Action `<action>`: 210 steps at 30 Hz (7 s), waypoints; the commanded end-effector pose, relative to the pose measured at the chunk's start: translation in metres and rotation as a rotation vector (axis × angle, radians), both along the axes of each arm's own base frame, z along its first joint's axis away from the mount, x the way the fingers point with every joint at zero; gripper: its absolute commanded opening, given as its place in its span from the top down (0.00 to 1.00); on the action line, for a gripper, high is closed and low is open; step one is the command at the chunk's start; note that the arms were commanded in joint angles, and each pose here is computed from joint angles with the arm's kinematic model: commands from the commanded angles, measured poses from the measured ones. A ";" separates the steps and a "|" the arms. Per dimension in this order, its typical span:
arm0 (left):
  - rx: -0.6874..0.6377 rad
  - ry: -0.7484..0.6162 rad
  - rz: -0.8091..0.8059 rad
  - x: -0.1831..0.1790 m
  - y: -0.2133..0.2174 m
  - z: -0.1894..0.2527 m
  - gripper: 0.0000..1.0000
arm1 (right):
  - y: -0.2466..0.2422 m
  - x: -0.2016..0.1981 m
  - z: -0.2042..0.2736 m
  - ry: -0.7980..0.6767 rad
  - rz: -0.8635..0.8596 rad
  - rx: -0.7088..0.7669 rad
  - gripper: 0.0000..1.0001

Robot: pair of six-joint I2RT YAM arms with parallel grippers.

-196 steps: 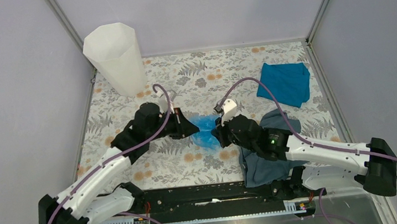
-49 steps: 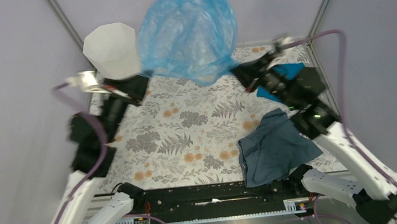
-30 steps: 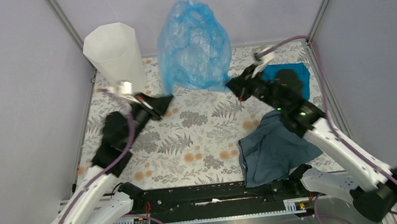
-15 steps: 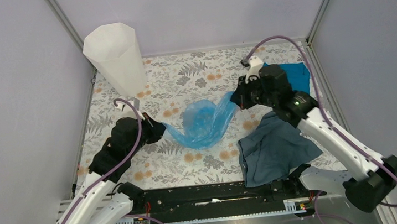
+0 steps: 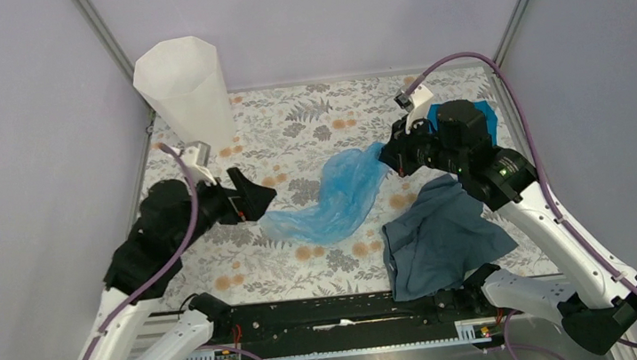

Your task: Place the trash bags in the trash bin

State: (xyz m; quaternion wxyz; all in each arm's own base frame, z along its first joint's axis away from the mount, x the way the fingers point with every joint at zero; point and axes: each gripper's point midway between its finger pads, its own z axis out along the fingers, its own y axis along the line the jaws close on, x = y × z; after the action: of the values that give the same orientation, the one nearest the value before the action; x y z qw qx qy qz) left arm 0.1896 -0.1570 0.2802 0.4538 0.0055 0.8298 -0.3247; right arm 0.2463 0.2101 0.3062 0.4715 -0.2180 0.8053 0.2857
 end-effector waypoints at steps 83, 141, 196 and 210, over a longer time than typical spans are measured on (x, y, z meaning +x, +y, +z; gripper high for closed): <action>0.058 -0.176 0.267 0.045 -0.062 0.024 1.00 | 0.018 0.007 -0.147 0.258 -0.175 0.012 0.00; 0.129 -0.309 0.300 0.186 -0.026 0.048 1.00 | 0.011 0.155 0.061 -0.255 -0.183 0.241 1.00; -0.061 -0.079 -0.173 0.075 -0.139 0.062 1.00 | 0.082 -0.005 0.045 0.167 0.433 0.601 0.69; -0.058 -0.037 -0.169 0.079 -0.142 0.047 1.00 | 0.077 -0.005 0.029 0.320 0.315 0.589 0.16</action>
State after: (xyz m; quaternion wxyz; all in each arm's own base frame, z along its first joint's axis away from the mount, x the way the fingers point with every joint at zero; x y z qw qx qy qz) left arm 0.2617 -0.2971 0.3210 0.4282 0.0731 0.8168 -0.3796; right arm 0.2501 0.2888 0.3198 0.3232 -0.1433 0.7165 0.6014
